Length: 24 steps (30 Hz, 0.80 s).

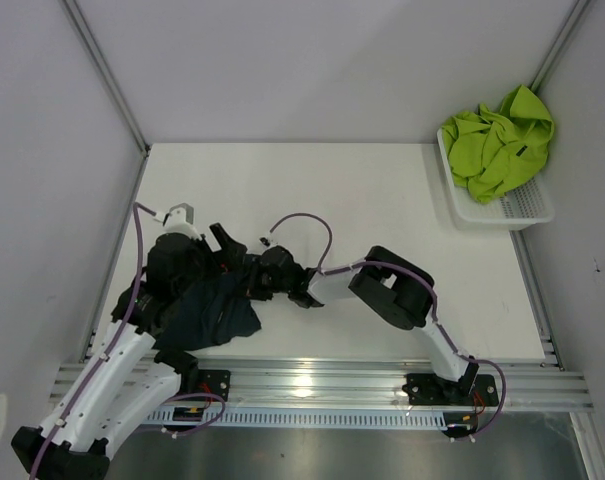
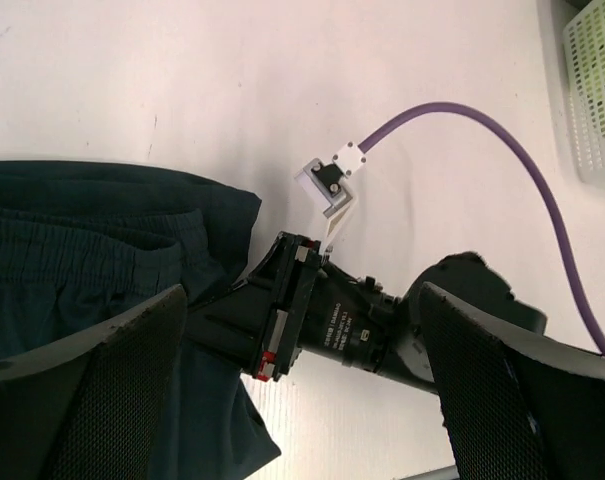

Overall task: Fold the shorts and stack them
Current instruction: Neatly place the folded shorts to the corner

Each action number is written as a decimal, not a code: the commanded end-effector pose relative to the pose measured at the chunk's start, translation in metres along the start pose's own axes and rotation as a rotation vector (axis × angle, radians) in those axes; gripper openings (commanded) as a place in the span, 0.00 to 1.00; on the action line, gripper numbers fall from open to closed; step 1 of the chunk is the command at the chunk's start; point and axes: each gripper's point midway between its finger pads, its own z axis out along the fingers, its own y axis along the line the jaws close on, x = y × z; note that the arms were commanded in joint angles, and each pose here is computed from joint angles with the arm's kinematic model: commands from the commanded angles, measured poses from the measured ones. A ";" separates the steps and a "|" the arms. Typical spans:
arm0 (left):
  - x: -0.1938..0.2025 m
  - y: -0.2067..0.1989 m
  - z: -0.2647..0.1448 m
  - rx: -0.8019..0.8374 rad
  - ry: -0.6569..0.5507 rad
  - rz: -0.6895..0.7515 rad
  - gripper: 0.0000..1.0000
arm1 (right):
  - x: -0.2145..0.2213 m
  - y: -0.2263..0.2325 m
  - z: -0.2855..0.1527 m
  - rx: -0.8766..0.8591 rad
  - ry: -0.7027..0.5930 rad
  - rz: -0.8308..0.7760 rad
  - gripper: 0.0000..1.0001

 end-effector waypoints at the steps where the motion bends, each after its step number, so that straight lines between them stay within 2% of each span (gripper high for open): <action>1: -0.019 -0.001 -0.010 -0.017 -0.043 0.034 0.99 | 0.008 -0.031 0.016 0.104 -0.073 0.068 0.00; 3: -0.022 -0.002 -0.012 -0.014 -0.052 0.039 0.99 | 0.018 -0.028 0.018 0.101 -0.075 0.079 0.00; 4: -0.022 -0.001 -0.012 -0.016 -0.053 0.042 0.99 | 0.013 -0.028 0.019 0.109 -0.126 0.087 0.00; 6: -0.024 -0.001 -0.015 -0.019 -0.060 0.049 0.99 | 0.022 -0.023 0.019 0.104 -0.142 0.080 0.00; 12: -0.026 0.000 -0.017 -0.019 -0.060 0.062 0.99 | 0.015 -0.016 0.017 0.089 -0.230 0.089 0.00; 13: -0.026 -0.001 -0.018 -0.016 -0.061 0.065 0.99 | 0.013 -0.015 0.016 0.086 -0.232 0.085 0.05; 14: -0.025 -0.001 -0.017 -0.017 -0.057 0.070 0.99 | 0.011 -0.015 0.016 0.087 -0.233 0.080 0.26; 16: -0.027 -0.001 -0.019 -0.017 -0.062 0.076 0.99 | 0.007 -0.012 0.007 0.087 -0.237 0.061 0.49; 17: -0.028 -0.002 -0.019 -0.013 -0.063 0.083 0.99 | 0.002 -0.013 0.001 0.095 -0.251 0.056 0.64; 20: -0.031 -0.003 -0.021 -0.011 -0.068 0.095 0.99 | -0.015 -0.007 -0.024 0.103 -0.282 0.014 0.73; 24: -0.033 -0.006 -0.021 -0.001 -0.060 0.118 0.99 | -0.039 -0.002 -0.067 0.137 -0.335 -0.048 0.81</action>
